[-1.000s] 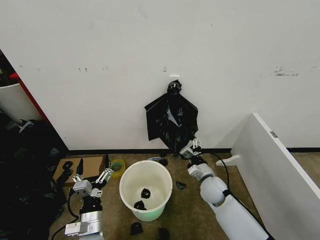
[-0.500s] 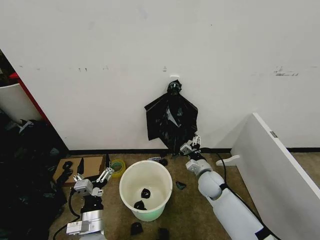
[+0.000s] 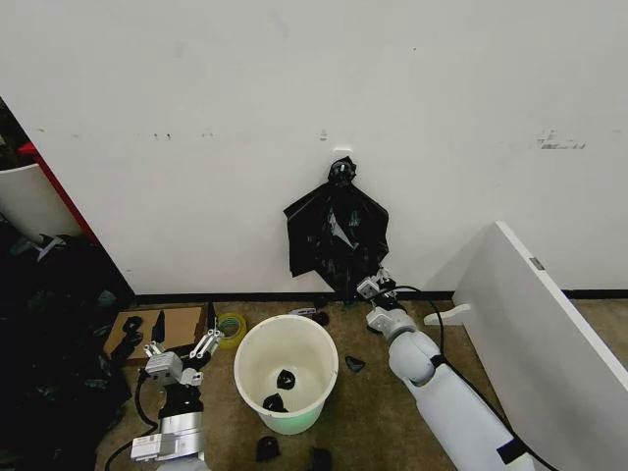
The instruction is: Place the garbage bag over the trash bin.
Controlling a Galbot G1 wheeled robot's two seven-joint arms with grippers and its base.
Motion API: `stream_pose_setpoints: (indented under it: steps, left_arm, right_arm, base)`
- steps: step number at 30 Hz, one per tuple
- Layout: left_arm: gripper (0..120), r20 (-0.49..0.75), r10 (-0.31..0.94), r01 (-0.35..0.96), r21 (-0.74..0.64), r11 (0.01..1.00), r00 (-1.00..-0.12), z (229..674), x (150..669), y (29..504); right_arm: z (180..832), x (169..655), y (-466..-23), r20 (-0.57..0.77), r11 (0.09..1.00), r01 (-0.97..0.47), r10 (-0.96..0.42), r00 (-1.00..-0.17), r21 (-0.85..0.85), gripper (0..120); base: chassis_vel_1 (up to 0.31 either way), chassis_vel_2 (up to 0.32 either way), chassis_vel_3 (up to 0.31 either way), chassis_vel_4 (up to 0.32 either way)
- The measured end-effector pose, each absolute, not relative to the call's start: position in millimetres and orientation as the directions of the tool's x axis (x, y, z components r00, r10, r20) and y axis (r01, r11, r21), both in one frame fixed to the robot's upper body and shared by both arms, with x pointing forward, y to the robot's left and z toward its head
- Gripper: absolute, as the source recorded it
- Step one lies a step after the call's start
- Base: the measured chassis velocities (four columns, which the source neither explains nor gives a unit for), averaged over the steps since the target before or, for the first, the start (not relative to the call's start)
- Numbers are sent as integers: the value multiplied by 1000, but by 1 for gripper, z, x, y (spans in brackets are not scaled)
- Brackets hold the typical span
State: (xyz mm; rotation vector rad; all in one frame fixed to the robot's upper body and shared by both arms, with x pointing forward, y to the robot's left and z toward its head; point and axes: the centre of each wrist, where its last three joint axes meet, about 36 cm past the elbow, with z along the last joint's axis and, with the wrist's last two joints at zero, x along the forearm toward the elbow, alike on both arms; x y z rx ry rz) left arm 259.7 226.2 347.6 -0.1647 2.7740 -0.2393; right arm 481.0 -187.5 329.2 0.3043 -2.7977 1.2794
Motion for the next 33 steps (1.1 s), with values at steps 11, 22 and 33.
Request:
stream_pose_setpoints:
  steps: [11,22,33]
  left_arm:
    - [100,-335,-127,-72,-173,982,-934,348,261,229]
    - [100,-438,181,218,-37,975,-881,361,308,265]
    - [100,-313,578,434,424,795,-754,366,417,335]
  right_arm:
    - [340,464,-185,34,846,-187,-197,-980,-498,0]
    - [378,413,-167,-179,915,-384,-360,-916,126,0]
    - [378,406,-158,-290,842,-516,-461,-839,154,0]
  base:
    - [0,0,0,0]
    - [0,0,0,0]
    - [0,0,0,0]
